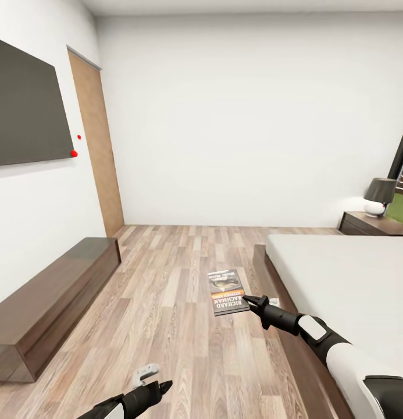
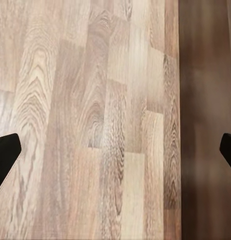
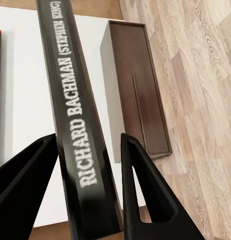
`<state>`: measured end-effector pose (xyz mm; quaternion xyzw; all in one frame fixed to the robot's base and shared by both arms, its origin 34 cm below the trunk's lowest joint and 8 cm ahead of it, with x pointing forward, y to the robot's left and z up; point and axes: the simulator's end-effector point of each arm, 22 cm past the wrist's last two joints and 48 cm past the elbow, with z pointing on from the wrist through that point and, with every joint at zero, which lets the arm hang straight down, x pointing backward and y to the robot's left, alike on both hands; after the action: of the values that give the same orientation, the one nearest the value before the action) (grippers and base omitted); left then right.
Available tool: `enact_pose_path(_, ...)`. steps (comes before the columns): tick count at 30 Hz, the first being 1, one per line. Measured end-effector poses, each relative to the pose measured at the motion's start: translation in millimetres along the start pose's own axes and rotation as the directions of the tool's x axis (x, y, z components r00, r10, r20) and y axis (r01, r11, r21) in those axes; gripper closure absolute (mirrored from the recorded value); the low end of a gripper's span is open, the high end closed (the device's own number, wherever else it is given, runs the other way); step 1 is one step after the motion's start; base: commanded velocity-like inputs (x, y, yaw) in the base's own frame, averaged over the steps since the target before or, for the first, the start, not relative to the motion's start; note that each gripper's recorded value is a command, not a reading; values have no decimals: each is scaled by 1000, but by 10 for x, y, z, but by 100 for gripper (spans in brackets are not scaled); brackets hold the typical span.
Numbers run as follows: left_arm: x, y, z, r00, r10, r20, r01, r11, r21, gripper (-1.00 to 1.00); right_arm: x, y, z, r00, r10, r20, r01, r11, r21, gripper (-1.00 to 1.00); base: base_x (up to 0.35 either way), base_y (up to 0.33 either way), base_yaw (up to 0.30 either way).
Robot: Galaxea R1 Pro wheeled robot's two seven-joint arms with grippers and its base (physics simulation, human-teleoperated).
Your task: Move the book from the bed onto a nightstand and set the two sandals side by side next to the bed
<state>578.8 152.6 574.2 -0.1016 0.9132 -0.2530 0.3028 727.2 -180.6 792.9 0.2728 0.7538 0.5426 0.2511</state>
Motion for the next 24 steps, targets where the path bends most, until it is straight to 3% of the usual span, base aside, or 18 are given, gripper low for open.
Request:
enact_pose_path(9,0,-1,0,1000,-1,0,1,1000,0,-100,3,-5,0,1000,-2,-1,2,1000,2,100,155,120,-23)
enact_pose_path(24,1,0,0,1000,0,0,0,1000,0,-100,-3,5,-1,1000,2,1,-2,1000,-2,100,155,121,-129)
